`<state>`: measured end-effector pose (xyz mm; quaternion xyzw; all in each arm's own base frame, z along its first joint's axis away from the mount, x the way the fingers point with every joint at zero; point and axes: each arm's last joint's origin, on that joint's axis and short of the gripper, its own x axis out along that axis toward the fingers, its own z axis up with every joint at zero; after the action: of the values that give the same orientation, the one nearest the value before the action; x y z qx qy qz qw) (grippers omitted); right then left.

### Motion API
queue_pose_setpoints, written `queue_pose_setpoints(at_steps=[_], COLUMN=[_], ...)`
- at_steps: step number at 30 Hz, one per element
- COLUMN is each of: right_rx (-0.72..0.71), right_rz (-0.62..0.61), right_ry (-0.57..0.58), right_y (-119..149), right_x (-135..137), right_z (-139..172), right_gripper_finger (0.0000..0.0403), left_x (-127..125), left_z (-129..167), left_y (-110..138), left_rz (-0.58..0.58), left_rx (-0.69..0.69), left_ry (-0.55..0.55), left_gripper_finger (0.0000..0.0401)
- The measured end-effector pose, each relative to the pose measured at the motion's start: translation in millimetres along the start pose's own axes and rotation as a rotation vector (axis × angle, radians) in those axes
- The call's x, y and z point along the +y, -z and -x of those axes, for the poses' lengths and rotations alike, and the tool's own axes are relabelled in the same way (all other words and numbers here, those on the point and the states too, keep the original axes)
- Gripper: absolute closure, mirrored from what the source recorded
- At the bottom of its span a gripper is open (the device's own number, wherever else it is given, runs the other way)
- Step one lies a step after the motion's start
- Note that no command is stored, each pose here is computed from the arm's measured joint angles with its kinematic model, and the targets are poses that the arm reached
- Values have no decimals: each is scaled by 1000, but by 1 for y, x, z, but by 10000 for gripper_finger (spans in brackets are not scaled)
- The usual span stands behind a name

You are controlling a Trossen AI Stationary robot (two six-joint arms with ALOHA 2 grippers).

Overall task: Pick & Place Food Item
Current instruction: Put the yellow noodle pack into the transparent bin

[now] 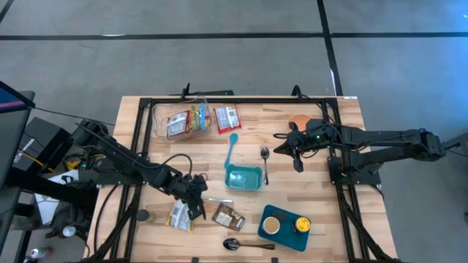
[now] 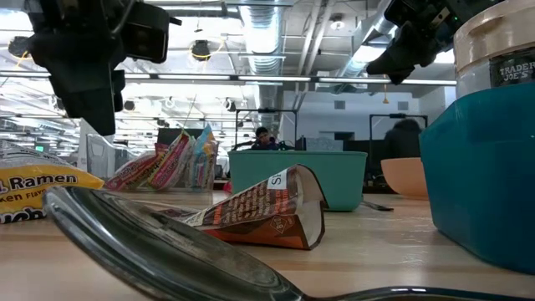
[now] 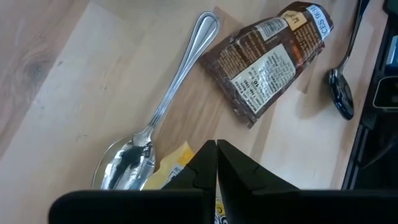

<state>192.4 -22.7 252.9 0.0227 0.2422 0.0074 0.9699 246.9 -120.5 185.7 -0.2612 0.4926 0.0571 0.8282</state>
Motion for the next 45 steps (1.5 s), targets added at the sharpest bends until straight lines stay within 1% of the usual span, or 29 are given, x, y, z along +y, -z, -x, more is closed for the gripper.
queue_pose_setpoints(at_steps=[6,8,10,15,17,20,23,27,30,33,38,40,45], right_rx=[0,-1,-1,-5,-5,-4,-5,-4,-4,-4,-3,-3,-3], right_rz=[0,0,0,1,1,1,3,2,3,2,1,1,1], right_ry=[0,0,0,0,0,0,0,0,0,0,0,0,1], right_y=[0,0,0,0,0,0,0,0,0,0,0,0,0], right_x=[0,0,0,0,0,0,0,0,0,0,0,0,0], right_z=[0,0,0,0,0,0,0,0,0,0,0,0,0], right_gripper_finger=[403,403,403,403,403,403,403,403,403,403,403,403,403], left_x=[-1,-3,-6,-19,-21,-24,-28,-42,-51,-58,-62,-61,-47], left_z=[0,0,0,3,5,7,10,19,24,28,31,31,29], left_y=[0,-3,-8,-18,-20,-22,-25,-28,-26,-20,-2,6,18], left_rz=[9,10,21,18,20,16,-10,-67,-89,-102,-60,-56,-35], left_rx=[-4,-37,-96,-205,-224,-224,-234,-261,-279,-267,-202,-177,-102], left_ry=[5,24,56,183,207,209,215,256,267,248,184,140,-29], left_gripper_finger=[395,395,395,400,400,401,401,401,401,401,401,401,401])
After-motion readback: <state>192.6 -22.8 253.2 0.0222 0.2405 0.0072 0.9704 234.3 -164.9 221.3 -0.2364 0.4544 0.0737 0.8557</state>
